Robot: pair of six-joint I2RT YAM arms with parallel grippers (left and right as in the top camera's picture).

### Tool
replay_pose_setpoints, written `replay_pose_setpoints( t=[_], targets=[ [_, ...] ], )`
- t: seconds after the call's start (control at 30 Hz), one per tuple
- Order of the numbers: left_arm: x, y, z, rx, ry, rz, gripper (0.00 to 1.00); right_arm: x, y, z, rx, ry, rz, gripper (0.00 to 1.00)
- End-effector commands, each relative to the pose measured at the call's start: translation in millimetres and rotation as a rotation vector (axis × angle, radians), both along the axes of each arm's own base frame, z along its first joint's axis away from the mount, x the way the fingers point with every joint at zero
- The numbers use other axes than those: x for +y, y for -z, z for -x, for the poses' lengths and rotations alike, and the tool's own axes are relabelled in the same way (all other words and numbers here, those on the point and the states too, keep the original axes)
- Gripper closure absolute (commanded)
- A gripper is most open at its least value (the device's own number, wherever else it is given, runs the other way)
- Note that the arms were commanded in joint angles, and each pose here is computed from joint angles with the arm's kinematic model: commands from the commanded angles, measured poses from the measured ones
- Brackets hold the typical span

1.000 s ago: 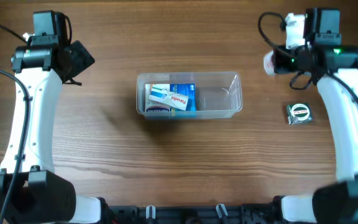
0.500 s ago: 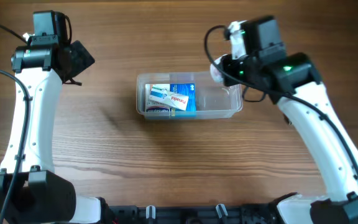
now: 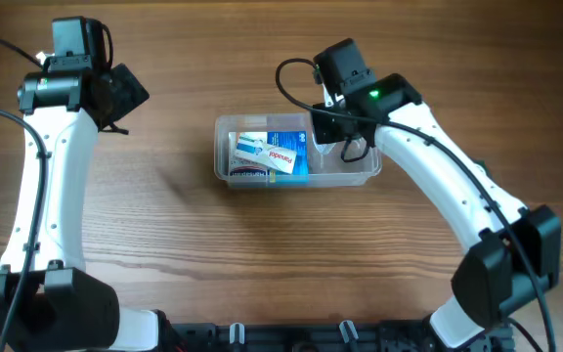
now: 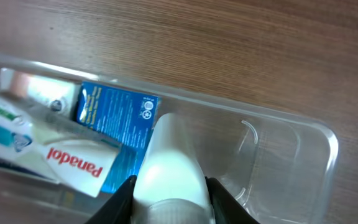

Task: Pack container
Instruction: 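Carry the dropper bottle into the container's right section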

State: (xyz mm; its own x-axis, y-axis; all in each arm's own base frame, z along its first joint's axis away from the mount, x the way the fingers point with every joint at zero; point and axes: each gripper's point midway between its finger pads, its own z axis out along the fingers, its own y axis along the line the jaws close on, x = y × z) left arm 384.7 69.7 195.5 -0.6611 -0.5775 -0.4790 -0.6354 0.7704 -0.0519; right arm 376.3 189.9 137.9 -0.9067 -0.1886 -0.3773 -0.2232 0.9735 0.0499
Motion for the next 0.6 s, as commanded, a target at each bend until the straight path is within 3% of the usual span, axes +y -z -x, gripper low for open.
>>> replay_pose_setpoints(
  t=[0.0,0.57],
  targets=[
    [3.3,-6.5,-1.5,-0.016,-0.005,-0.014,0.00,-1.4,13.0,-7.3,0.010,0.067,0.014,0.85],
    [3.3,-6.5,-1.5,-0.016,-0.005,-0.014,0.00,-0.3,56.6,-13.2,0.079,0.095,0.056,0.85]
  ],
)
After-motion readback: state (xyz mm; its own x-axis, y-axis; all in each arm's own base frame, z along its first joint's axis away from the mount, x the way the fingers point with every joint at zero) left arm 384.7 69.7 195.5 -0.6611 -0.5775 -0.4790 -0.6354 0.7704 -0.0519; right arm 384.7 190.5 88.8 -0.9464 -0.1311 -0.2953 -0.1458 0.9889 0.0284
